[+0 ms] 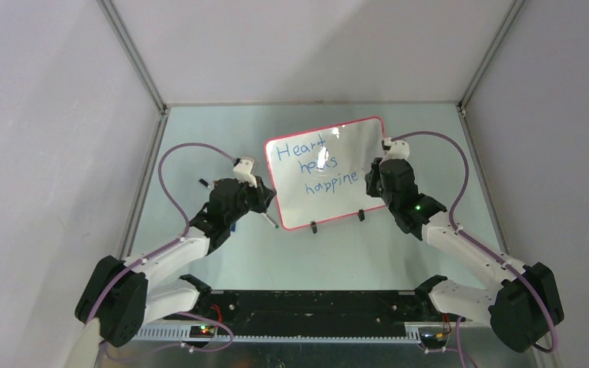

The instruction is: Write a sentence on the whiteboard

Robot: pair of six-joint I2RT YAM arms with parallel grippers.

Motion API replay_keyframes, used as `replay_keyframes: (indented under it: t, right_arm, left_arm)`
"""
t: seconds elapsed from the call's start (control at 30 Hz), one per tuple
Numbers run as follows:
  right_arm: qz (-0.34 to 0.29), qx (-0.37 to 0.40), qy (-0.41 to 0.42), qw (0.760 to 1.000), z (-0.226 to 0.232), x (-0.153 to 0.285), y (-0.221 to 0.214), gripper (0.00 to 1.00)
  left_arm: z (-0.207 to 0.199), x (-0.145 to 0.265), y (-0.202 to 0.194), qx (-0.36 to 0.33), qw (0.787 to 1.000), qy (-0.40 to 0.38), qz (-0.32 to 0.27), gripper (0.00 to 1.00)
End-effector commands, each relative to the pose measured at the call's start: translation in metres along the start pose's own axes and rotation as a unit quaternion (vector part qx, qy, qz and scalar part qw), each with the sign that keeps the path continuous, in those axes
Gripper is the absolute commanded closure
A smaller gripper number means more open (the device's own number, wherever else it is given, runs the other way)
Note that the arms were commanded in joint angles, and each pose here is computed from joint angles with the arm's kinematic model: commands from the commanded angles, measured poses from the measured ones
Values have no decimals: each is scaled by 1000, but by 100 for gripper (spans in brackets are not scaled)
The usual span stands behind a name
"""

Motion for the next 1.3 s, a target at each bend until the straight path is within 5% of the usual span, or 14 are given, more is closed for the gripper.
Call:
replay_keyframes:
  t: [0.0,1.27]
  right_arm:
    - [5,-6,-12,1000,-2,-1,-2,100]
    - [9,-12,-4,1000,-1,-8,7,100]
  left_arm:
    - [-6,2,8,-13,1000,-12,-20,79]
    - [-5,1,9,-14,1000,-9,-20,79]
Point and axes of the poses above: each gripper's point midway between its finger pads, its own x axis back along the fingers, its own z axis along the line the jaws close on, y = z × x, the point moved 8 cm from there along x, back along the fingers, and after that the axes turned 15 degrees about x, right-handed, at the moved point
